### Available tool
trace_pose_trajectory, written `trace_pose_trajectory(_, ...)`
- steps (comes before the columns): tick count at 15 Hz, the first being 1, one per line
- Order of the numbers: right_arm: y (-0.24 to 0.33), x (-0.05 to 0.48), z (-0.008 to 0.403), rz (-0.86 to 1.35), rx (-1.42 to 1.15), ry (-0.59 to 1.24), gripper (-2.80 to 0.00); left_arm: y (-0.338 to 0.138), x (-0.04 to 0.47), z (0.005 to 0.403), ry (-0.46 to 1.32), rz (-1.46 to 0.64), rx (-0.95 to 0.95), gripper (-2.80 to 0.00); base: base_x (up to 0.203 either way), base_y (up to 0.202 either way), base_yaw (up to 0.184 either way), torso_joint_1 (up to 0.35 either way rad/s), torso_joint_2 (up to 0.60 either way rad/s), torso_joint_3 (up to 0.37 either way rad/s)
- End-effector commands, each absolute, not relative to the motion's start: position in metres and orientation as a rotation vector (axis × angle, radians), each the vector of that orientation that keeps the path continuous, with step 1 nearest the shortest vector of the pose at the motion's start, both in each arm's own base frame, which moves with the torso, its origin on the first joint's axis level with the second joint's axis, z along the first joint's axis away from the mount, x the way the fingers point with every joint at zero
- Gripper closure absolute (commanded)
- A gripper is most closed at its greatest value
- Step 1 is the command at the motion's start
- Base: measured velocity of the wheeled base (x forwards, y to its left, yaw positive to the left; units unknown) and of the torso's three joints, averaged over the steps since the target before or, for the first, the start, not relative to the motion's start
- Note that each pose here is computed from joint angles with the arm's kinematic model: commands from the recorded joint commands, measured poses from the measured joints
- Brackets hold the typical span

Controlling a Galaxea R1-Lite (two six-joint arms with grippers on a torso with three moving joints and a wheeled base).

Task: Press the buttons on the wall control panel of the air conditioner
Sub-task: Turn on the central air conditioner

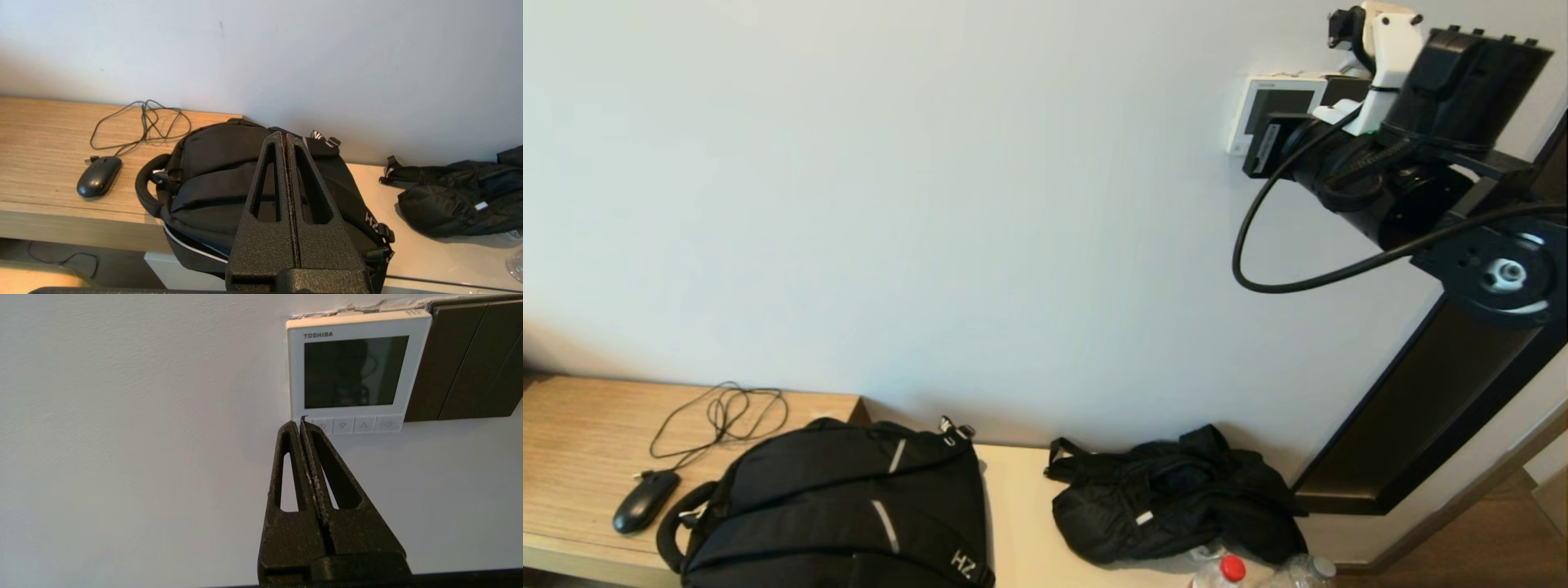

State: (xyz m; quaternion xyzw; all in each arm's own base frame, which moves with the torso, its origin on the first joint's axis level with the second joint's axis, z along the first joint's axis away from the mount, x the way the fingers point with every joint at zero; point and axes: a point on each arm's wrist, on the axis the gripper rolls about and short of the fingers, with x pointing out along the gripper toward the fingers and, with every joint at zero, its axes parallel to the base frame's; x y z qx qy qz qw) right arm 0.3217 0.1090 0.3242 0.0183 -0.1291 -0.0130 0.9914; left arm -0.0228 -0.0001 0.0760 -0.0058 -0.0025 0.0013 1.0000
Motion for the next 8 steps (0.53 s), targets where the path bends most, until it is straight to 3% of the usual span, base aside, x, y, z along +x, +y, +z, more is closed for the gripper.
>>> trace_pose_trajectory(1,0.119,0.353,0.302,-0.086,-0.012,-0.215,0.0,0.0,-0.023,0.076,-0.006,0.003,-0.012,0.0,0.0,0.0,0.0,0.0,0.0,0.0)
trace_pose_trajectory(4,0.093,0.367,0.309,-0.233,-0.03,-0.273,0.0,0.0,-0.023,0.076,-0.006,0.003,-0.012,0.0,0.0,0.0,0.0,0.0,0.0,0.0)
trace_pose_trajectory(8,0.083,0.366,0.312,-0.27,-0.047,-0.288,0.0,0.0,-0.023,0.076,-0.005,0.003,-0.012,0.0,0.0,0.0,0.0,0.0,0.0,0.0)
